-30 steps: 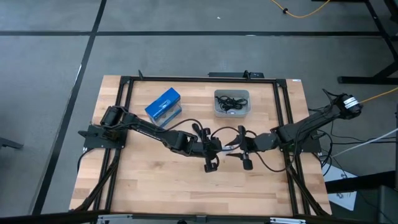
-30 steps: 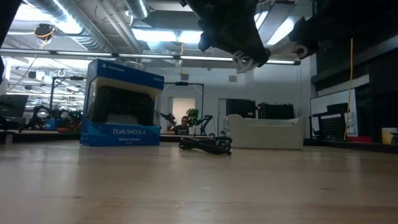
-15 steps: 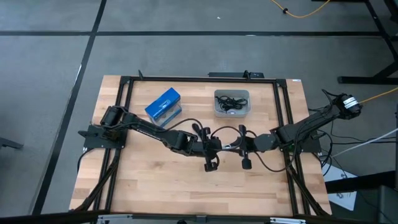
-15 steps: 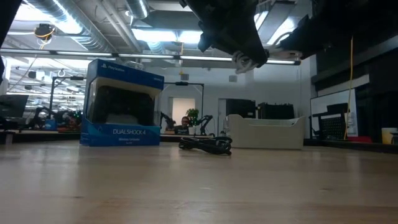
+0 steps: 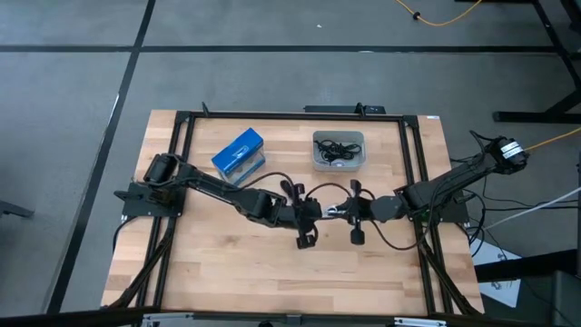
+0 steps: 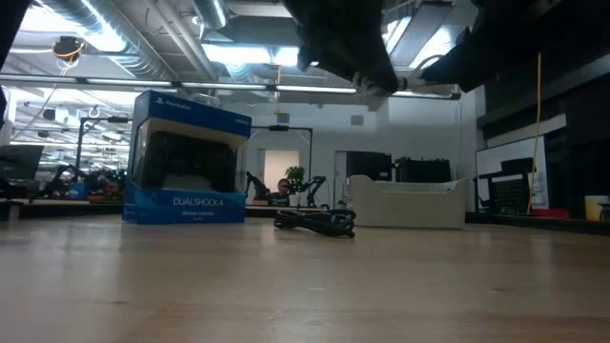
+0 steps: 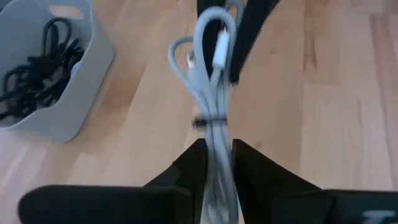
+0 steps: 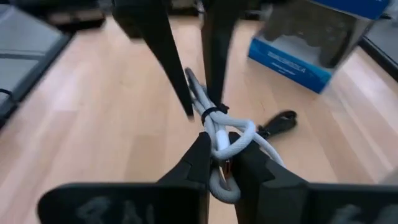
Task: Pick and place USB-C Cables
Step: Put the white charger cable into the gray bin
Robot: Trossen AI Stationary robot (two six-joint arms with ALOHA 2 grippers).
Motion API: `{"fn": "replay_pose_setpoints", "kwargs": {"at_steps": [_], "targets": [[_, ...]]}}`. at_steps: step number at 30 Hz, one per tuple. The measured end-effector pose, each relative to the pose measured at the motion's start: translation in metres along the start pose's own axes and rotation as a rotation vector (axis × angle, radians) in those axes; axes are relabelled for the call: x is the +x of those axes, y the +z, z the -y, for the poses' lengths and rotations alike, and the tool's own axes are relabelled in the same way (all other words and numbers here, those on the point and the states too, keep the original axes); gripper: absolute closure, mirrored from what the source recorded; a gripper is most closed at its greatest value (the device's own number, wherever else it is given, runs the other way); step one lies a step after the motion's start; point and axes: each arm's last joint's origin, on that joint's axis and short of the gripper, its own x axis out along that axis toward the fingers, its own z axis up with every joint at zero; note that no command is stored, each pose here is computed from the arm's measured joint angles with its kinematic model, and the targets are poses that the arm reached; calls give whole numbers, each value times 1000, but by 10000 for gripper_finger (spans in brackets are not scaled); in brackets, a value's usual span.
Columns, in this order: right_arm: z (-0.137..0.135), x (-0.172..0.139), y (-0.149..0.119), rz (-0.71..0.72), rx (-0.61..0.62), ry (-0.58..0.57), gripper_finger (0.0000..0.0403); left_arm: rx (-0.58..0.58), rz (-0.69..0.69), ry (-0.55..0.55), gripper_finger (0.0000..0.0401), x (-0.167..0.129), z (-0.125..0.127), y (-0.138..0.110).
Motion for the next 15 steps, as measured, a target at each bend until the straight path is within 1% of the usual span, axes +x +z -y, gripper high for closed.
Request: {"fn": "replay_pose_setpoints", "kwargs": {"at_steps": [3, 5, 6, 9, 11, 13, 15], "targets": [[2, 0, -3, -25, -14, -53, 369, 11, -9, 30, 331, -13, -4, 2], [3, 0, -6, -45, -26, -79, 369, 30, -41, 50, 331, -22, -6, 1], [4, 0, -6, -47, -29, -92, 369, 22, -40, 53, 331, -24, -6, 1], [7, -3, -6, -50, -43, -163, 369, 19, -104, 82, 331, -35, -10, -4], [11, -6, -7, -58, -78, -243, 369, 10, -146, 102, 331, -37, -12, -8], [16, -7, -6, -48, -117, -353, 369, 23, -226, 131, 330, -39, -14, -17], [24, -8, -5, -60, -162, -469, 369, 7, -265, 153, 330, -41, -15, -22]]}}
